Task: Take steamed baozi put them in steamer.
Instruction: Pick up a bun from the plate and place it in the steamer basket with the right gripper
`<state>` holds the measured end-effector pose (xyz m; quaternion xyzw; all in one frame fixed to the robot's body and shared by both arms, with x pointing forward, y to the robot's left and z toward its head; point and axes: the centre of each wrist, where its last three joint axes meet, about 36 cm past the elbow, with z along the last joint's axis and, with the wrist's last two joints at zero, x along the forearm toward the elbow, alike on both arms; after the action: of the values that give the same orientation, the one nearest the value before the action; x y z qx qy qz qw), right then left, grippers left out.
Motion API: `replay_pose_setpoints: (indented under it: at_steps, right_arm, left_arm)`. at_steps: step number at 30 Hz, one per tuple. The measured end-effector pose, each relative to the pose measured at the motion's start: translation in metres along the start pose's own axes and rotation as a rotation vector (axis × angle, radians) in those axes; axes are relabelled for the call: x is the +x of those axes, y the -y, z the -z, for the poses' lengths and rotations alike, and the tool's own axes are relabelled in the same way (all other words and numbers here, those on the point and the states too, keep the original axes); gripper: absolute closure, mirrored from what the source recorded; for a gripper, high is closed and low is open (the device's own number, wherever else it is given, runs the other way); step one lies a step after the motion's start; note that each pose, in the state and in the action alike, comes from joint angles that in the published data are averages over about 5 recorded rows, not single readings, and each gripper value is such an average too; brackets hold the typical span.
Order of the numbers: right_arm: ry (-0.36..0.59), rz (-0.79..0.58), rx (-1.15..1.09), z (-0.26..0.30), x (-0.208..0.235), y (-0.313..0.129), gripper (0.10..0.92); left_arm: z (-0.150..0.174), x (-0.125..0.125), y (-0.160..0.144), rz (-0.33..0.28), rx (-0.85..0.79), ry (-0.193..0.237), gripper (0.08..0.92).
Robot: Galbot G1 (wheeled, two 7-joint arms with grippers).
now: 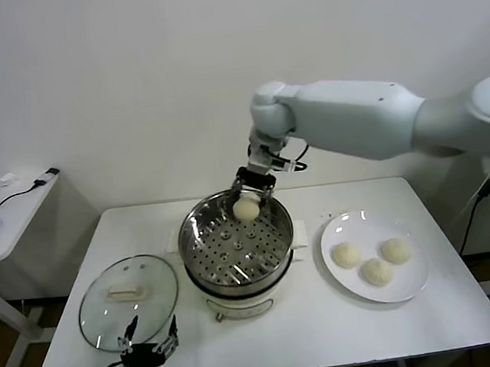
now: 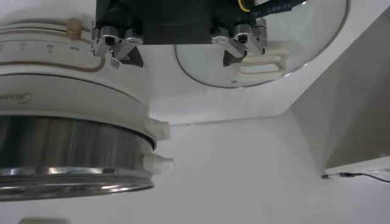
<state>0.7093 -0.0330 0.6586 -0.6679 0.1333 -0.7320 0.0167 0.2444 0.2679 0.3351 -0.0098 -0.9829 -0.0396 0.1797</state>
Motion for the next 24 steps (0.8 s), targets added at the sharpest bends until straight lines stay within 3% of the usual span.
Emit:
replay_pose_setpoints:
  at_steps: [16, 24]
  right_arm:
    - [0.009, 0.004, 0.078, -0.019, -0.062, 0.012, 0.421]
    - [0.018, 0.004, 0.074, -0.025, -0.072, 0.008, 0.249]
  left_arm:
    - [-0.006, -0.003, 0.003, -0.009, -0.007, -0.007, 0.177]
    - [-0.006, -0.004, 0.002, -0.007, -0.007, -0.008, 0.177]
